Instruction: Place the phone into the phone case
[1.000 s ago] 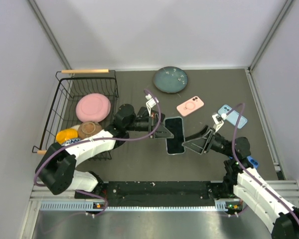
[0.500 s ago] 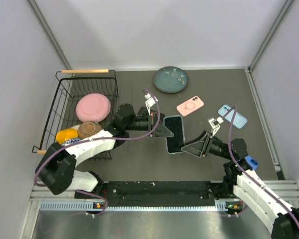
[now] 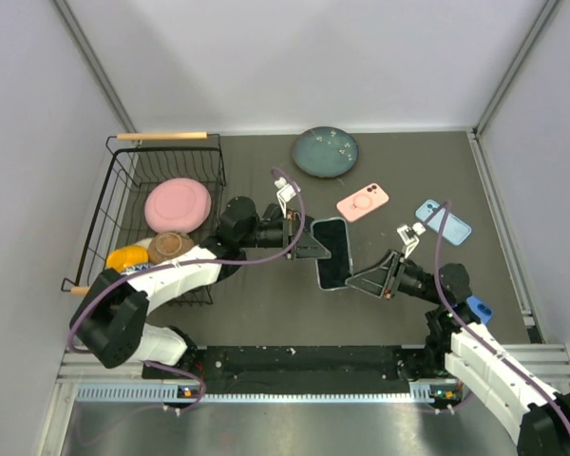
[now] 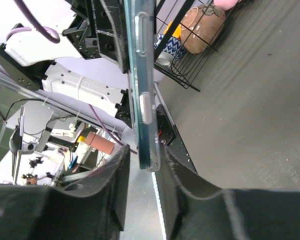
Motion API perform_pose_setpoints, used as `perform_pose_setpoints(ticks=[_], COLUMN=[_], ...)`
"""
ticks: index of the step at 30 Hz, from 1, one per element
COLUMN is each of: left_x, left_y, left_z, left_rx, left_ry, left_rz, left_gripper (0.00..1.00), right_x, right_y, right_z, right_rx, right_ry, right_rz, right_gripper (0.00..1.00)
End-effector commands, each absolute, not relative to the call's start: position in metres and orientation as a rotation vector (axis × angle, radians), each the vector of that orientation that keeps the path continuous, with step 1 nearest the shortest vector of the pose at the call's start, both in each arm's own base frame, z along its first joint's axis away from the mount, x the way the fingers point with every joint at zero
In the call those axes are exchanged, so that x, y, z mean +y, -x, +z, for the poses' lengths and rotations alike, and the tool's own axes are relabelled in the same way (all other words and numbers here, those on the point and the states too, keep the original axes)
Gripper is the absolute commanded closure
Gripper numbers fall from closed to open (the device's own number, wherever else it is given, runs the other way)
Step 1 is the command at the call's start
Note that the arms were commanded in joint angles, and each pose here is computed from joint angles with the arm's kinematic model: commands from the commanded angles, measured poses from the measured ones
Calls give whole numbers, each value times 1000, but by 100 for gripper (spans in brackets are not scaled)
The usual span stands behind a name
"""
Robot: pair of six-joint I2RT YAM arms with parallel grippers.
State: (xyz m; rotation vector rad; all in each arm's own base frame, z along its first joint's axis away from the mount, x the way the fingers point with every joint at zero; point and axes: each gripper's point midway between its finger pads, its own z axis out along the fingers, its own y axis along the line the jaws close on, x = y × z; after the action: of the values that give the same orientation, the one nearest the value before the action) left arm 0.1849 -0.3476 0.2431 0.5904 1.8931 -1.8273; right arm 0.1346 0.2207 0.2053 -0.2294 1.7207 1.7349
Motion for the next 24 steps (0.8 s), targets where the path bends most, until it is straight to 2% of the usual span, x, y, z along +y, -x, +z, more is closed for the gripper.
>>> perform_pose_setpoints(ticks=[1, 8, 13, 14, 16, 17, 19, 20, 22, 23, 24], left_x=[-349, -337, -338, -339, -340, -339, -336, -335, -332, -330, -329], left_y=[-201, -213, -208, -202, -196, -193, -183, -179, -169, -165, -160], left_z=[240, 226, 229, 230, 235, 236, 242, 243, 246, 249, 251], left_rx=[1871, 1937, 1924, 1916, 1889, 1882, 1849, 1840, 1821, 1810, 1795], left_ry=[-627, -665, -690, -717, -750, -766, -821, -843, -893, -913, -943], left_rz=[-1688, -1452, -1468, -1499, -1535, -1548, -1577, -1588, -1608, -1618, -1633], left_gripper=[100, 100, 100, 100, 100, 100, 100, 100, 100, 100, 100], right_x=[222, 221, 220, 221, 221, 220, 219, 218, 218, 219, 219], right_y=[-132, -147, -151, -150, -148, -146, -146, -145, -144, -144, -145], right_z=[230, 220, 223, 223, 225, 226, 232, 230, 238, 239, 239], right_rx=[1633, 1765, 1744, 1744, 1729, 1724, 1700, 1720, 1697, 1697, 1704], right_ry=[270, 163, 154, 159, 188, 199, 231, 227, 269, 277, 283], right_rz=[1756, 1679, 1668, 1673, 1673, 1669, 1641, 1632, 1610, 1609, 1599], right_gripper=[76, 100, 100, 98, 85, 72, 59, 49, 41, 31, 28])
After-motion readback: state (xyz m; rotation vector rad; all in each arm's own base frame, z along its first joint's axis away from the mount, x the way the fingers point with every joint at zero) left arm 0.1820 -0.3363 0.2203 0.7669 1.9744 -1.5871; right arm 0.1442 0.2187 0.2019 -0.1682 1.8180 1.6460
